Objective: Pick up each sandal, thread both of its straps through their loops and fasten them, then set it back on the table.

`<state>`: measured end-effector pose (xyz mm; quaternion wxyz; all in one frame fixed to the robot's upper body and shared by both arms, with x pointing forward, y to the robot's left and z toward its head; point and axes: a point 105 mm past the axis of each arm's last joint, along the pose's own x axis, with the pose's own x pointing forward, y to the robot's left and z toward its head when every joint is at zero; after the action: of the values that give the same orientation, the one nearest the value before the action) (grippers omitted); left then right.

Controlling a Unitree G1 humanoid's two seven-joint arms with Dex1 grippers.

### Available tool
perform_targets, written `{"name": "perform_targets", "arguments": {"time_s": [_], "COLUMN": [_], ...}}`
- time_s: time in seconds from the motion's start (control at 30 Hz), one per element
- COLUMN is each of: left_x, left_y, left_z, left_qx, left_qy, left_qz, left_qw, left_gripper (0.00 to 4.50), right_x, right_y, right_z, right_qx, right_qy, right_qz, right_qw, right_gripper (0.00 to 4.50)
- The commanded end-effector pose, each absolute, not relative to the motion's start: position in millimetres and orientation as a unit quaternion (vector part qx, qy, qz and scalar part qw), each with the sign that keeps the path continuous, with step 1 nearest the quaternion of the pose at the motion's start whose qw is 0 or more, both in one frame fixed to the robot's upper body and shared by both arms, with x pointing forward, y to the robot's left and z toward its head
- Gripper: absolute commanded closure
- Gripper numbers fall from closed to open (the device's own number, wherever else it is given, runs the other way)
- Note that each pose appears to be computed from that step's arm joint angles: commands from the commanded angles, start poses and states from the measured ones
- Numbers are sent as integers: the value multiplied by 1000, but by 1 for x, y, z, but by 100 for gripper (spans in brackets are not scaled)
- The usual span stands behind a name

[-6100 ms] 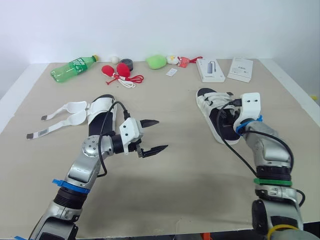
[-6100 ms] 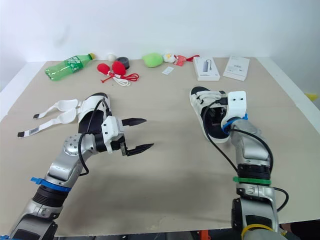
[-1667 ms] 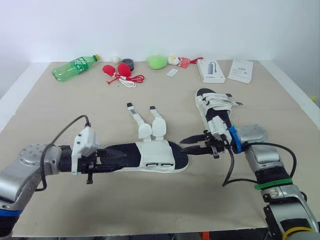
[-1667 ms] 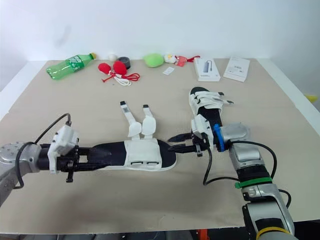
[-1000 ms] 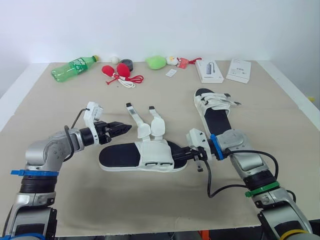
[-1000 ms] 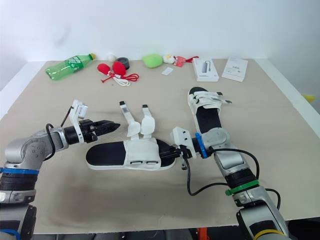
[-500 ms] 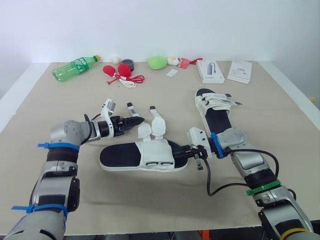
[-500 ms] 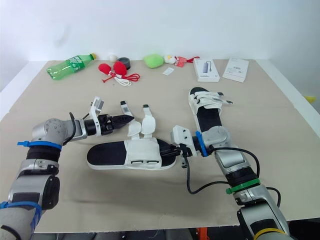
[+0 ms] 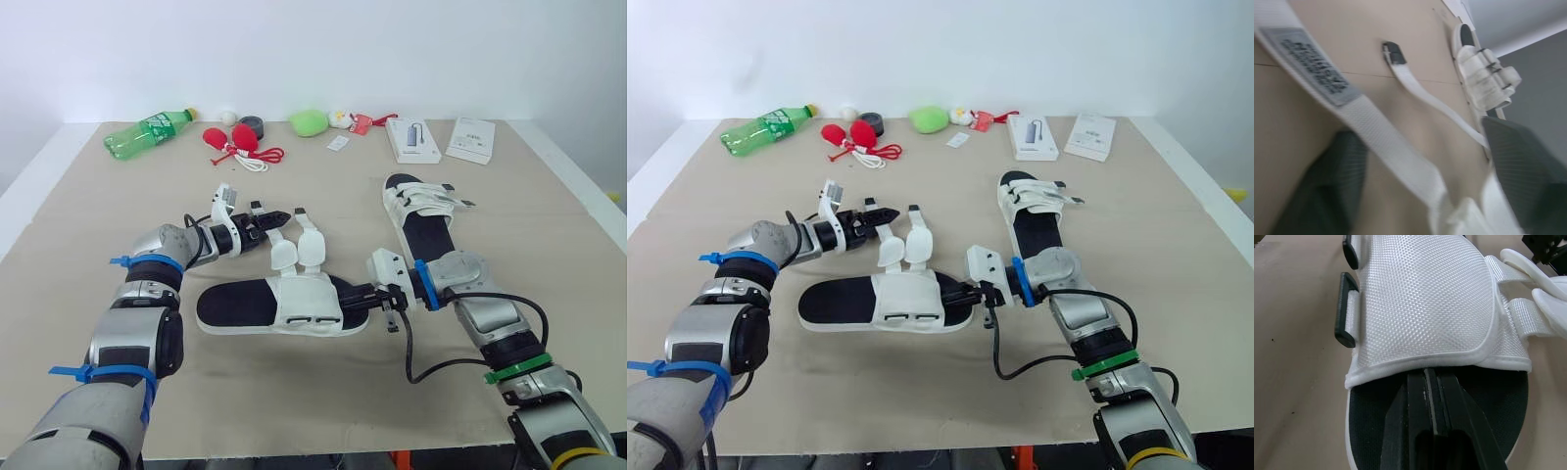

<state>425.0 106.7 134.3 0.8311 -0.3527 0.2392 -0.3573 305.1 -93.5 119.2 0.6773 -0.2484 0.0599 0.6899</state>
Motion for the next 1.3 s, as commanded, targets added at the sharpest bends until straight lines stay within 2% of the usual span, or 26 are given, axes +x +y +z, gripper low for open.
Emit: {"name": "perform_targets", "arguments": {"time_s": [0.03, 0.13, 0.23, 0.3, 0.4, 0.5, 0.57, 0.6, 0.73, 0.77, 0.87, 1.03, 1.13, 1.2, 1.3], "left_x": [432, 434, 436, 437, 431, 407, 386, 372, 332, 321, 298, 279, 279, 284, 284], "left_y": [108, 108, 108, 106, 100, 87, 81, 78, 77, 79, 89, 97, 98, 99, 96], "left_z": [138, 138, 146, 158, 186, 197, 203, 203, 201, 200, 196, 190, 186, 185, 187], "left_qx": [-351, -338, -310, -261, -91, 85, 184, 264, 465, 509, 578, 619, 624, 618, 605], "left_qy": [225, 215, 185, 150, 40, -49, -108, -148, -276, -310, -384, -445, -448, -435, -433], "left_qz": [-348, -351, -369, -396, -454, -509, -527, -532, -512, -504, -488, -479, -482, -484, -486], "left_qw": [840, 846, 857, 868, 885, 855, 823, 791, 668, 625, 530, 435, 422, 442, 459], "left_gripper": [236, 384, 446, 446, 446, 446, 446, 446, 446, 446, 446, 446, 446, 446, 371], "right_x": [304, 303, 303, 303, 304, 304, 304, 304, 304, 305, 306, 307, 308, 308, 308], "right_y": [-95, -95, -96, -96, -97, -97, -97, -97, -97, -96, -96, -95, -94, -94, -94], "right_z": [129, 128, 128, 128, 128, 127, 127, 126, 125, 125, 124, 123, 123, 123, 124], "right_qx": [-265, -265, -265, -266, -268, -269, -269, -269, -269, -269, -270, -271, -271, -272, -271], "right_qy": [38, 39, 39, 39, 37, 36, 36, 36, 36, 36, 37, 37, 36, 36, 35], "right_qz": [686, 687, 688, 687, 686, 686, 687, 688, 690, 690, 693, 697, 698, 699, 699], "right_qw": [676, 675, 675, 675, 676, 675, 674, 673, 671, 671, 667, 663, 662, 661, 661], "right_gripper": [450, 450, 450, 450, 450, 450, 450, 450, 450, 450, 450, 450, 450, 450, 450]}}
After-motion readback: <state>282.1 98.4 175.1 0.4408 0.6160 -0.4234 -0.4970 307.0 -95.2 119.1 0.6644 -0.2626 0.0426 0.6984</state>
